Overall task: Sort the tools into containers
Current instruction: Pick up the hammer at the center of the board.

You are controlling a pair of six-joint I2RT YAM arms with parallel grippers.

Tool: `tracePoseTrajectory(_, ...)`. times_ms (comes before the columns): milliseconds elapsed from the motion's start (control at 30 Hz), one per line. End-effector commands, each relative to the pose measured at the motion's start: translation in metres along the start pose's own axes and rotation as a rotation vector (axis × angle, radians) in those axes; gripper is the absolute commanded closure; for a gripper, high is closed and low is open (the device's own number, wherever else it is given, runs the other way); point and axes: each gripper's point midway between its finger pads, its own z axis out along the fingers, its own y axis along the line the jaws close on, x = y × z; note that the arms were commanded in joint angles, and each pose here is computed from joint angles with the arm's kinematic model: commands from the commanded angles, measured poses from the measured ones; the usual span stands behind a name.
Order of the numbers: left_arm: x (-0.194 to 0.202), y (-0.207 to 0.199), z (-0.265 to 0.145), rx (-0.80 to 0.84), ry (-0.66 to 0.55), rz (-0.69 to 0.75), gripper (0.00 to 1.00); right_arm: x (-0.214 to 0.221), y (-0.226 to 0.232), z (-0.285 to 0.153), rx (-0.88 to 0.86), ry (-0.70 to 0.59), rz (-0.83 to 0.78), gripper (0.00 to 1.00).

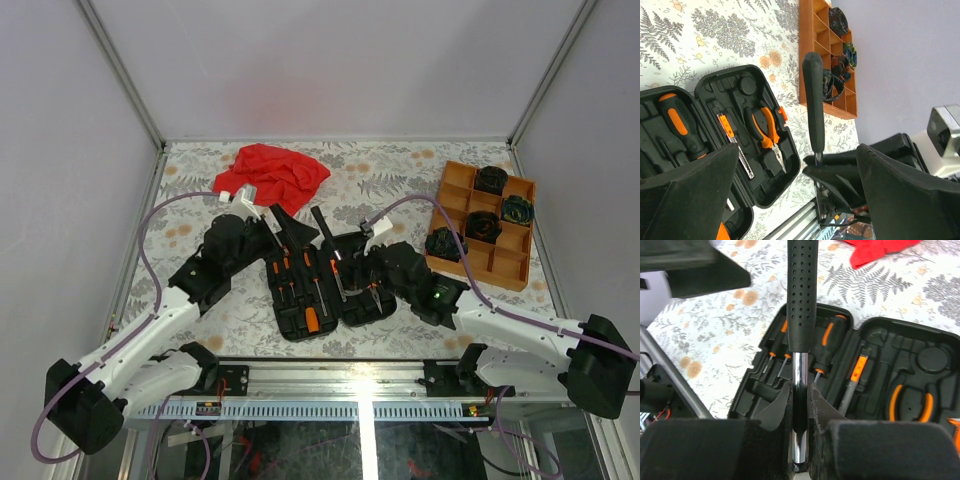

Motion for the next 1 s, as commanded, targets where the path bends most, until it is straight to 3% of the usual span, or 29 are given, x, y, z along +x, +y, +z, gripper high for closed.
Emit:
tracePoseTrajectory(0,-0.014,-0.015,0.01,0.084,-0.068,-0.049,0.02,-0.039,0.042,-0.002,-0.149,-0.134,0.006,1.0)
tracePoseTrajectory(200,-0.015,-0.016,0.02,0.084,-0.06,-0.066,0.15,-0.041,0.063,-0.002,-0.179,-0.151,-0.024,1.0)
tracePoseTrajectory(467,-0.009,-0.013,0.024,0.091,-0.041,-0.081,0.41,-0.044,0.057,0.002,-0.115,-0.179,-0.018,1.0)
tracePoseTrajectory(633,-0.006,-0.009,0.026,0.085,-0.034,-0.09,0.67,-0.048,0.055,0.008,-0.089,-0.183,-0.021,1.0)
tracePoseTrajectory(867,-0.004,-0.007,0.027,0.079,-0.026,-0.077,0.99,-0.045,0.07,0.007,-0.179,-0.183,-0.032,1.0)
tracePoseTrajectory(967,-0.003,-0.008,0.027,0.088,-0.02,-0.06,1.0,-0.042,0.07,0.004,-0.189,-0.179,-0.023,0.92)
